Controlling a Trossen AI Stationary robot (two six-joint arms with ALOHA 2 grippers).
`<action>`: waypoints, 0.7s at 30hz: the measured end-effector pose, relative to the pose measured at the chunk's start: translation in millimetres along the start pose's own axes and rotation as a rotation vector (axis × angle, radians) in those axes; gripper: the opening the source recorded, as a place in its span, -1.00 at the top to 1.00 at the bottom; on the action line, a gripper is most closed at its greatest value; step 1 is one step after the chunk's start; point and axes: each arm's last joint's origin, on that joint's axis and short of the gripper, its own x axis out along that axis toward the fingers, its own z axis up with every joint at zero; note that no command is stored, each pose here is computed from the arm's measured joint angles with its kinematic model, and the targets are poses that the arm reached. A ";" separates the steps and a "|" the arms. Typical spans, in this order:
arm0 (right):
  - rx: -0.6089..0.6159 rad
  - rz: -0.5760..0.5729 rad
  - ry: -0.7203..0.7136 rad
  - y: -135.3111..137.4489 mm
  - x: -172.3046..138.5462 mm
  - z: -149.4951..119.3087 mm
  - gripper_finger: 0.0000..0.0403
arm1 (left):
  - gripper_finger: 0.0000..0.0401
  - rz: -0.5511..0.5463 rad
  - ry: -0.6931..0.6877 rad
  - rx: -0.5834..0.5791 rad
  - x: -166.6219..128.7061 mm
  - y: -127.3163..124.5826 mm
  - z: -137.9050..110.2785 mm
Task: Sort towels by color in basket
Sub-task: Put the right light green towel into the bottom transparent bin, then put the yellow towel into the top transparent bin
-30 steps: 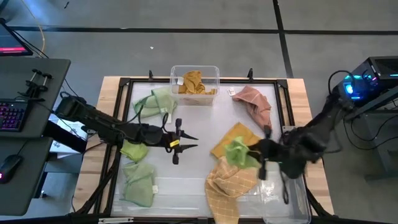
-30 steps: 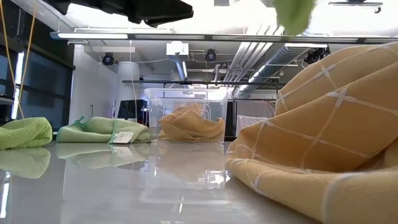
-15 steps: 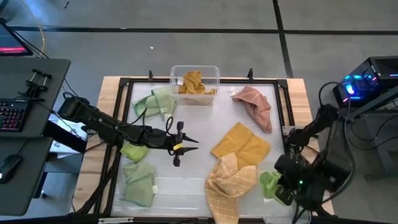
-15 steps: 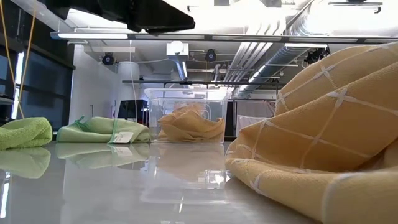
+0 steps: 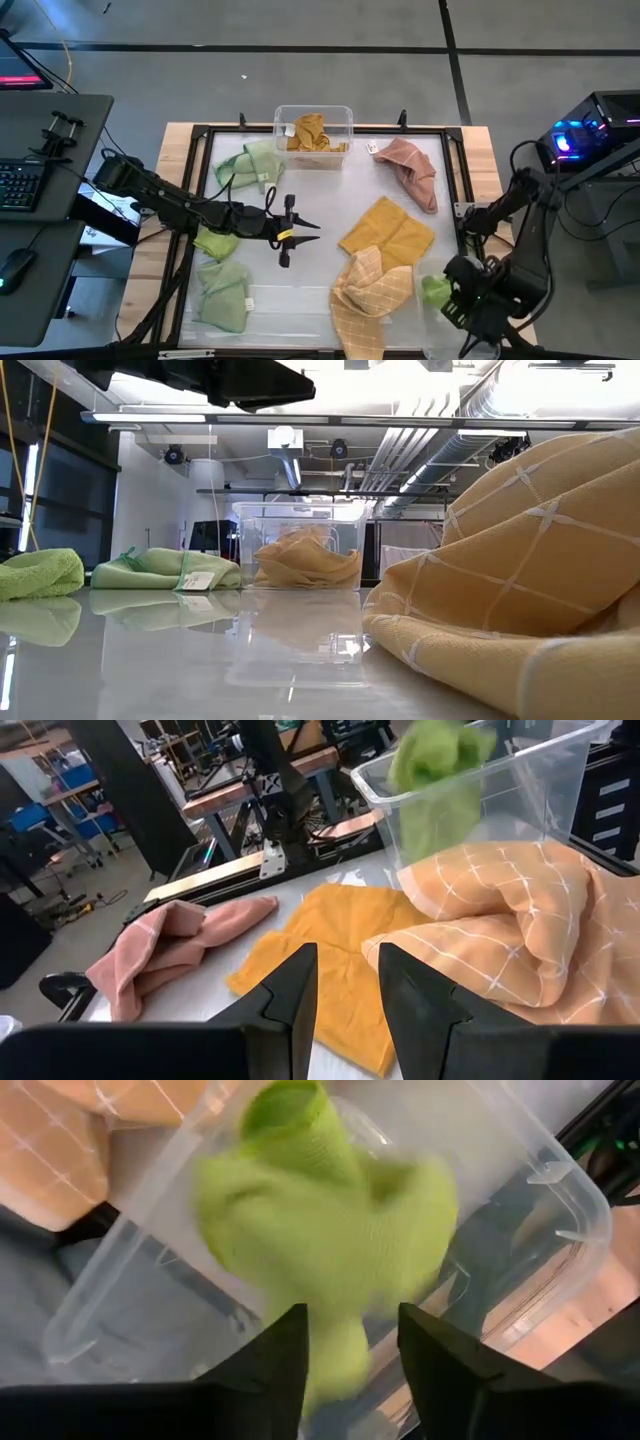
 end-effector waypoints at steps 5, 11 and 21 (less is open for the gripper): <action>0.000 0.049 0.024 -9.2 -13.1 2.8 0.15 | 0.51 0.000 0.000 -0.008 0.0 0.1 0.0; -0.051 0.104 -0.077 -13.5 -19.0 9.0 0.16 | 0.51 0.001 -0.001 -0.017 0.0 0.2 0.1; -0.464 0.025 -0.892 4.7 -15.5 58.8 0.16 | 0.51 0.009 -0.025 -0.025 0.1 1.3 2.4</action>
